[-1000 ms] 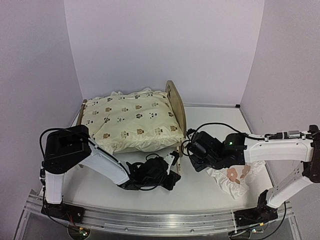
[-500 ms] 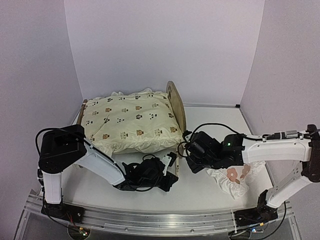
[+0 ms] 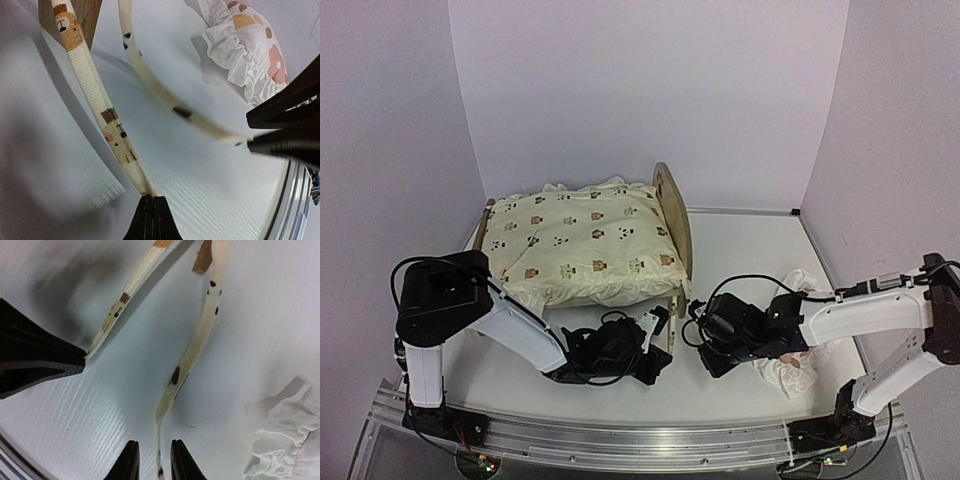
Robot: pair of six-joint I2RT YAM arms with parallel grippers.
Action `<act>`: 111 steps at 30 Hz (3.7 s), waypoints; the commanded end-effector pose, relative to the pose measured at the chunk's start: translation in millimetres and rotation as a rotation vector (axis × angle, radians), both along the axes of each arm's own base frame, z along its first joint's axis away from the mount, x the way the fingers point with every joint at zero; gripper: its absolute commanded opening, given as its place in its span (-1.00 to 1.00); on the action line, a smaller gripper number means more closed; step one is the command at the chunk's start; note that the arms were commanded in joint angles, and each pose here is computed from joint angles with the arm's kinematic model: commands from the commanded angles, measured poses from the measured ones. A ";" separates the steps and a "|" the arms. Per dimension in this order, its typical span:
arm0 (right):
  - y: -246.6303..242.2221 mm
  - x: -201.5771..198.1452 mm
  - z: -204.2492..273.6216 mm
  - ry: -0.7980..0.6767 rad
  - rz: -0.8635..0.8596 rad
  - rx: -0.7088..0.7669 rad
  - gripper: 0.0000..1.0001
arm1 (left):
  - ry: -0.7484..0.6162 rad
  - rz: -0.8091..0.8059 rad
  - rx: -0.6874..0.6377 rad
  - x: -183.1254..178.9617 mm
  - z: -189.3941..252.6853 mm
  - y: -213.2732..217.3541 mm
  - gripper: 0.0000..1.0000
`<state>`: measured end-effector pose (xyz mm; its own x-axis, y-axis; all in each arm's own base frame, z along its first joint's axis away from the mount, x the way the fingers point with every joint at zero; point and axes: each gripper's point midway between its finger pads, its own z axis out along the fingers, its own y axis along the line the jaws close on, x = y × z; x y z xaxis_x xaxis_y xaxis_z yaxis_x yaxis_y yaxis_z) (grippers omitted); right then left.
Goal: Set up the pet bed
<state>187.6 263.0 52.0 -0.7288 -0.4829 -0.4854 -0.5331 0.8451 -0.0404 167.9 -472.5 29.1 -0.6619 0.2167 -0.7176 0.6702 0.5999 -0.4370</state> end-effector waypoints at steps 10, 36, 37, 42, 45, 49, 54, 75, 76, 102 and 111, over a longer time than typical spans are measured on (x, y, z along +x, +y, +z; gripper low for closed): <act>-3.0 10.3 13.9 0.088 -0.095 0.168 -0.12 | 0.008 -0.044 0.011 -14.1 14.0 17.2 -1.00; 33.7 -1.8 -67.9 0.378 -0.070 0.157 -0.46 | -0.003 0.074 0.130 19.3 18.1 61.4 -1.00; 36.6 -1.2 -68.6 0.382 -0.067 0.160 -0.50 | -0.003 0.075 0.130 19.8 18.0 62.0 -1.00; 53.8 3.8 -68.7 0.398 -0.048 0.191 -0.70 | -0.004 0.086 0.135 24.1 18.4 66.3 -1.00; 67.9 10.7 -64.1 0.394 -0.033 0.219 -0.80 | -0.004 0.090 0.135 25.8 19.4 68.8 -1.00; 91.0 28.6 -52.7 0.352 -0.006 0.254 -0.96 | -0.008 0.095 0.133 28.6 22.1 69.9 -1.00; 118.4 45.8 -32.4 0.310 0.036 0.313 -1.00 | -0.009 0.091 0.122 29.6 27.8 68.4 -1.00; -2.2 26.3 30.8 0.023 -0.092 0.230 0.04 | 0.095 -0.115 0.088 4.1 26.1 -15.0 -1.00; -3.2 25.7 31.1 0.023 -0.093 0.232 0.04 | 0.098 -0.103 0.102 5.5 22.5 -16.9 -1.00; 0.4 47.8 35.5 -0.083 -0.114 0.217 0.01 | 0.074 0.050 0.301 -4.5 30.8 7.7 0.24; 13.2 62.3 38.3 -0.151 -0.105 0.257 0.00 | 0.103 0.146 0.442 -12.7 13.6 38.3 0.02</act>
<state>237.6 265.8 82.6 -0.7158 -0.2694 -0.6443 -0.4412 0.8896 0.1182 151.7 -451.4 39.7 -0.7486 0.4077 -0.5228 0.5852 0.7770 -0.2320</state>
